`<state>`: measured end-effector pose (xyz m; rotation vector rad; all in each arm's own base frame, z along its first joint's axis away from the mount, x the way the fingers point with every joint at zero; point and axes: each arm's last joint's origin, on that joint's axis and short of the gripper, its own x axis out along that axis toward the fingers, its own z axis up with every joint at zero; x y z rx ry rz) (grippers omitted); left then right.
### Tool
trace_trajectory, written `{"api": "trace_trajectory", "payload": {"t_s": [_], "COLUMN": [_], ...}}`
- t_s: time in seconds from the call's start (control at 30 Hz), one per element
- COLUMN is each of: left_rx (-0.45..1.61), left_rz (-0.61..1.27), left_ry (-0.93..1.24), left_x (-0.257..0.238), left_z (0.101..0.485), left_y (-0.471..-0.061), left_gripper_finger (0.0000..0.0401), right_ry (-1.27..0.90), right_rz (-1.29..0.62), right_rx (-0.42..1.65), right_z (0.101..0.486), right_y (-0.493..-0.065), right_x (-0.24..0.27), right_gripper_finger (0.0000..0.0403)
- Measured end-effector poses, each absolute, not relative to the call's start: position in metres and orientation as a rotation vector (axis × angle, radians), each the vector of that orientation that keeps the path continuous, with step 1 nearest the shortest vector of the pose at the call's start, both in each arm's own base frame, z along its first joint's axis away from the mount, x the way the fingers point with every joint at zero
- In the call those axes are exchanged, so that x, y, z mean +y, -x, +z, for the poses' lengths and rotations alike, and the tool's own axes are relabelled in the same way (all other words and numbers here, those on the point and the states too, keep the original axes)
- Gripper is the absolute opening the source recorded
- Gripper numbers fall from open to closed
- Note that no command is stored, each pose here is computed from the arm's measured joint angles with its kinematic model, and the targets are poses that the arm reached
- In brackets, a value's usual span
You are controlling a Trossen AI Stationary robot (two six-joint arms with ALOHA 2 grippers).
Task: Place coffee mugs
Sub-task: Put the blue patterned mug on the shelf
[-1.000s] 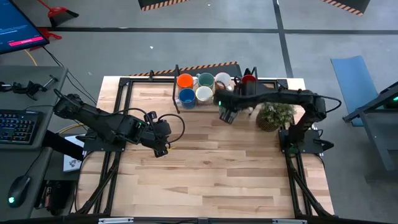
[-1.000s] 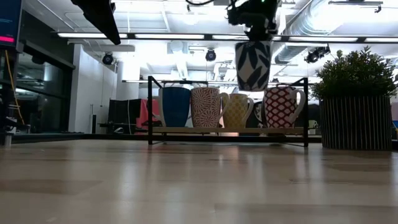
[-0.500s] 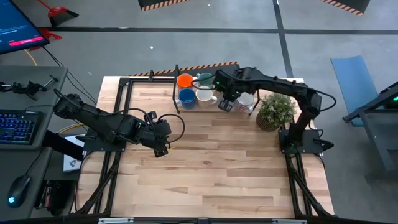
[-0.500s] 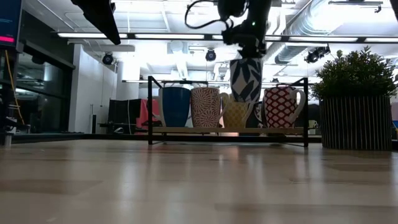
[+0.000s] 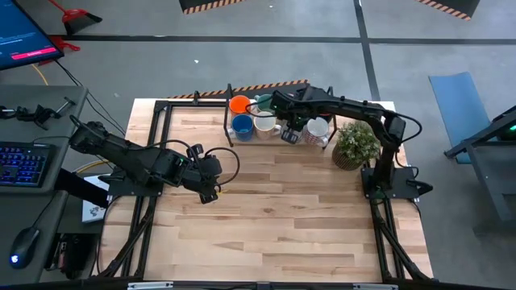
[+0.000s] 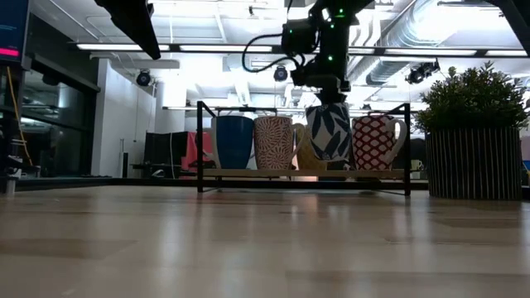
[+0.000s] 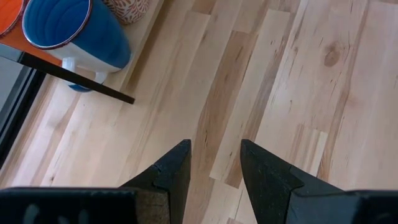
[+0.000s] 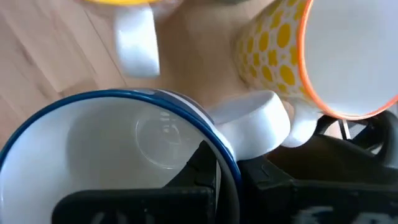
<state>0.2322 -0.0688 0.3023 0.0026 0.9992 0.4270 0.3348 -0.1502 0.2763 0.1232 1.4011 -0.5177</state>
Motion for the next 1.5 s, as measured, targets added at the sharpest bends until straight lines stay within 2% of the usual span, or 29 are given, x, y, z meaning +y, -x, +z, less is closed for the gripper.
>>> {"api": "trace_trajectory", "payload": {"t_s": [1.5], "left_rx": [0.981], "left_rz": [0.461], "left_ry": [0.063], "left_x": [-0.069], "left_z": [0.302], "left_y": [-0.232], "left_gripper_finger": [0.0129], "right_ry": [-0.149], "right_rz": [-0.515], "right_rx": [1.432], "right_z": [0.258], "right_y": [-0.335], "right_x": [-0.176], "right_gripper_finger": [0.0007]}}
